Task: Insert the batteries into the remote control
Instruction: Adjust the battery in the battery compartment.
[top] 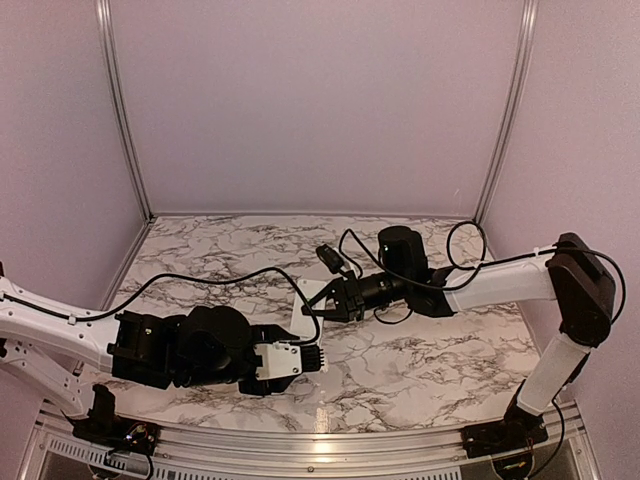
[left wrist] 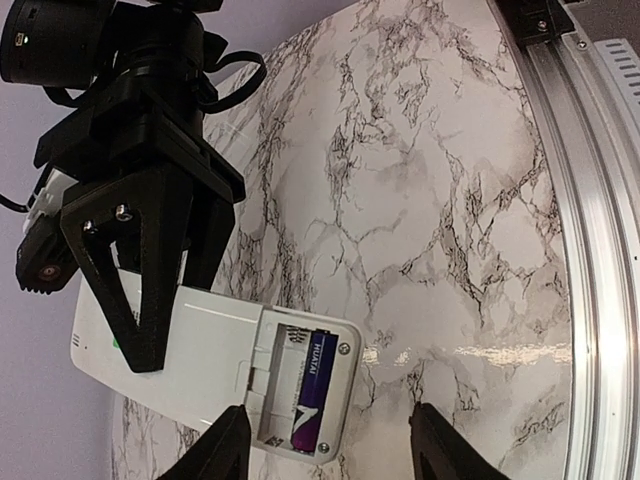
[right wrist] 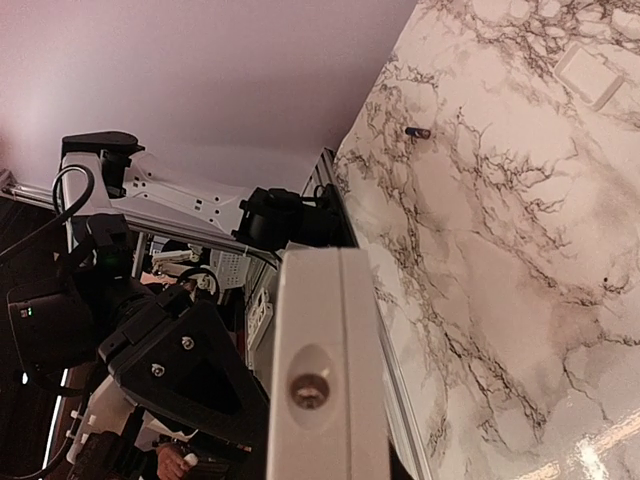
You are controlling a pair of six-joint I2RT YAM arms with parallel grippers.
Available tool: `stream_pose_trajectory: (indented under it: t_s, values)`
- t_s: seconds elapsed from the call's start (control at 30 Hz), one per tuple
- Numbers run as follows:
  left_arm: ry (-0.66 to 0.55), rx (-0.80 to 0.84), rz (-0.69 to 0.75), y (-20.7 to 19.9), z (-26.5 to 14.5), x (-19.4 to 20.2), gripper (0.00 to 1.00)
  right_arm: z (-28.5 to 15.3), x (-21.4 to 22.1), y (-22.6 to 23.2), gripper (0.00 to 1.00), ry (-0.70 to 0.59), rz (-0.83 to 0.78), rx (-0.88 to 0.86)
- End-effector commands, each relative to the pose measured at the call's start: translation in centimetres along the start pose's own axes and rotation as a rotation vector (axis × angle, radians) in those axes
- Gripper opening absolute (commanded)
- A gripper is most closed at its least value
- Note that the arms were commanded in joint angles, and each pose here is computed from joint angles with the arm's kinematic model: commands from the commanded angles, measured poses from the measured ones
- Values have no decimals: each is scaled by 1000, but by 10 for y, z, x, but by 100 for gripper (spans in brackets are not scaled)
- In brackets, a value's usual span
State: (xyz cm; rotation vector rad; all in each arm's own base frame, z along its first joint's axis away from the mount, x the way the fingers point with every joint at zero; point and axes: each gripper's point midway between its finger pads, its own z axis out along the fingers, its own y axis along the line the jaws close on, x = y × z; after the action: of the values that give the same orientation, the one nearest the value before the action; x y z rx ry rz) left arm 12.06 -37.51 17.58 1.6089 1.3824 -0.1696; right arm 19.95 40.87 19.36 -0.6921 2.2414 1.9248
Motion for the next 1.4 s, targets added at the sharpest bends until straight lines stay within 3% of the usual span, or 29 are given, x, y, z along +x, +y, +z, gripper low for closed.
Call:
stream_pose_trajectory:
  t_s: [0.0, 0.33, 0.83, 0.87, 1.07, 1.23, 1.37]
  values:
    - [22, -22, 49, 5, 2, -5, 56, 4, 0, 15, 0, 11, -36, -41]
    - [35, 9, 90, -2, 10, -3, 45, 6, 0, 19, 0, 18, -33, -57]
    - [94, 32, 126, -9, 14, 11, 16, 7, 0, 22, 0, 26, -25, -76]
    - [94, 31, 123, -9, 13, 11, 18, 7, -1, 22, 0, 25, -27, -75]
    - [65, -8, 27, 6, 0, 3, 53, 6, -1, 15, 0, 21, -36, -55]
    - [71, -31, -96, 30, -28, 10, 62, -6, -8, -4, 0, -16, -42, -6]
    - [152, -63, -226, 54, -51, 43, 65, -20, -14, -19, 0, -52, -48, 24]
